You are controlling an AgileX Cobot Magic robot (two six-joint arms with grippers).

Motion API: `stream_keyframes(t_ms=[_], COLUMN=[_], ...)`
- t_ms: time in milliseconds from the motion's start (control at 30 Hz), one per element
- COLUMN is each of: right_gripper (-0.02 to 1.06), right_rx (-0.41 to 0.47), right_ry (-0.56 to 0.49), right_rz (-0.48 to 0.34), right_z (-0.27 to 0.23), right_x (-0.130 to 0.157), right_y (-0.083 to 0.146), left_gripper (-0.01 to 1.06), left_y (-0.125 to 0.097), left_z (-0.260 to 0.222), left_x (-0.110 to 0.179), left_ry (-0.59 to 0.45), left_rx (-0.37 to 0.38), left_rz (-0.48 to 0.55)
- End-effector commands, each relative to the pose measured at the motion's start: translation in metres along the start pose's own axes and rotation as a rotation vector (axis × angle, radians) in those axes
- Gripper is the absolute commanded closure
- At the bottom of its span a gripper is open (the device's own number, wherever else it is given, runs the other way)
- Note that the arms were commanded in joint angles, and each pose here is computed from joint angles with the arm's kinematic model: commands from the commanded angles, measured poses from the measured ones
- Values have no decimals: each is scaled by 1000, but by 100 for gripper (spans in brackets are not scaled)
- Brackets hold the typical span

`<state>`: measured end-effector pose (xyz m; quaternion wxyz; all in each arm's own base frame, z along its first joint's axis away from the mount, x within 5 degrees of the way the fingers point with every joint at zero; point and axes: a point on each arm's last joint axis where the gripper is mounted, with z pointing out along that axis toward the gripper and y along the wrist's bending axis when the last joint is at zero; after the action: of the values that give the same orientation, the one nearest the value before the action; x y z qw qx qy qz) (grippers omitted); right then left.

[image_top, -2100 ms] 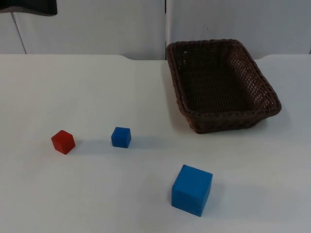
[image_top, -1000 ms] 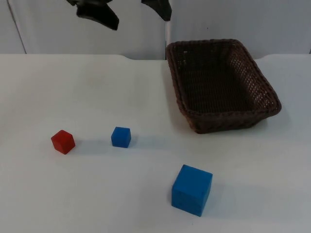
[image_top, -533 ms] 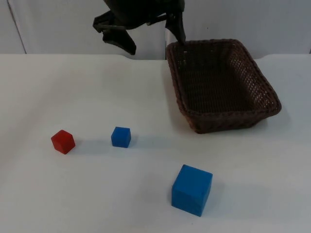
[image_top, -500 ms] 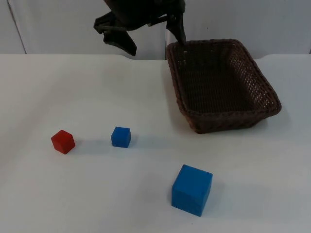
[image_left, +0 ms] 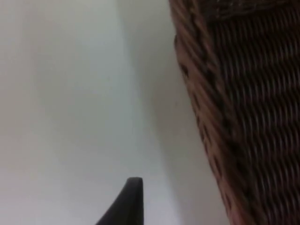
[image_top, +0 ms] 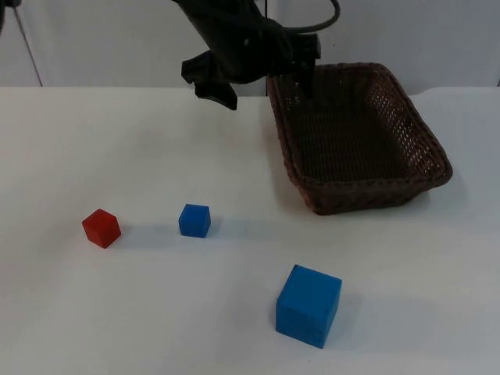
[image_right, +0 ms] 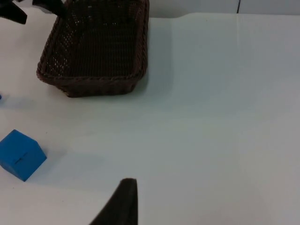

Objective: Pick up the basket with the left hand and place the largest block into the basket with the right hand.

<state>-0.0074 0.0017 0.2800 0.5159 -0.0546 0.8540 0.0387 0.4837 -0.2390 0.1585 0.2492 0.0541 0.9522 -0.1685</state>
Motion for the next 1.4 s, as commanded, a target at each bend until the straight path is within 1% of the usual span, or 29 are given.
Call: stream_keyframes(t_ms=[0, 100, 267, 533, 667, 800, 833, 900, 967, 1000, 1067, 1133, 1167, 1200, 1233, 1267, 1300, 1333, 1367], right_gripper=[-1, -1, -1, -1, -1, -1, -1, -1, -1, -1, -1, -1, -1, -1, -1, -1, -1, -1, -1], right_rx=[9, 9, 9, 9, 9, 9, 9, 9, 9, 9, 9, 9, 9, 9, 9, 9, 9, 9, 9], right_ry=[-7, -7, -7, -7, -7, -7, -7, -7, -7, -7, -7, -7, -7, -7, -7, -7, -7, -7, -7], right_rz=[-5, -5, -5, -5, -5, -5, -2, -2, -2, -2, -2, -2, -2, -2, -2, -2, -2, -2, -2], right_z=[0, 0, 0, 0, 0, 0, 0, 0, 0, 0, 0, 0, 0, 0, 0, 0, 0, 0, 0], right_x=[0, 0, 0, 0, 0, 0, 0, 0, 0, 0, 0, 0, 0, 0, 0, 0, 0, 0, 0], right_y=[0, 0, 0, 0, 0, 0, 0, 0, 0, 0, 0, 0, 0, 0, 0, 0, 0, 0, 0], left_gripper=[2, 2, 2, 2, 4, 8, 10, 19, 34, 34, 47, 65, 65, 78, 89, 94, 104, 105, 105], left_y=[-8, -10, -4, 7, 10, 11, 11, 12, 11, 11, 11, 11, 11, 11, 11, 11, 10, 7, 7], left_z=[5, 20, 41, 67, 68, 69, 70, 73, 74, 74, 74, 73, 73, 73, 73, 73, 73, 71, 71], left_x=[-2, -2, 1, 12, 12, 12, 13, 15, 16, 16, 16, 16, 16, 16, 16, 16, 16, 15, 15], left_ry=[-43, -59, -45, -26, -32, -35, -30, -22, -19, -19, -19, -16, -16, -13, -14, -14, -18, -15, -15], left_rx=[1, -36, -82, -127, -141, -149, -151, -149, -146, -146, -146, -147, -147, -147, -142, -142, -134, -115, -115], left_rz=[5, 35, 5, -9, 6, 16, 16, 10, 8, 8, 6, 6, 6, 2, -13, -14, -22, -47, -47])
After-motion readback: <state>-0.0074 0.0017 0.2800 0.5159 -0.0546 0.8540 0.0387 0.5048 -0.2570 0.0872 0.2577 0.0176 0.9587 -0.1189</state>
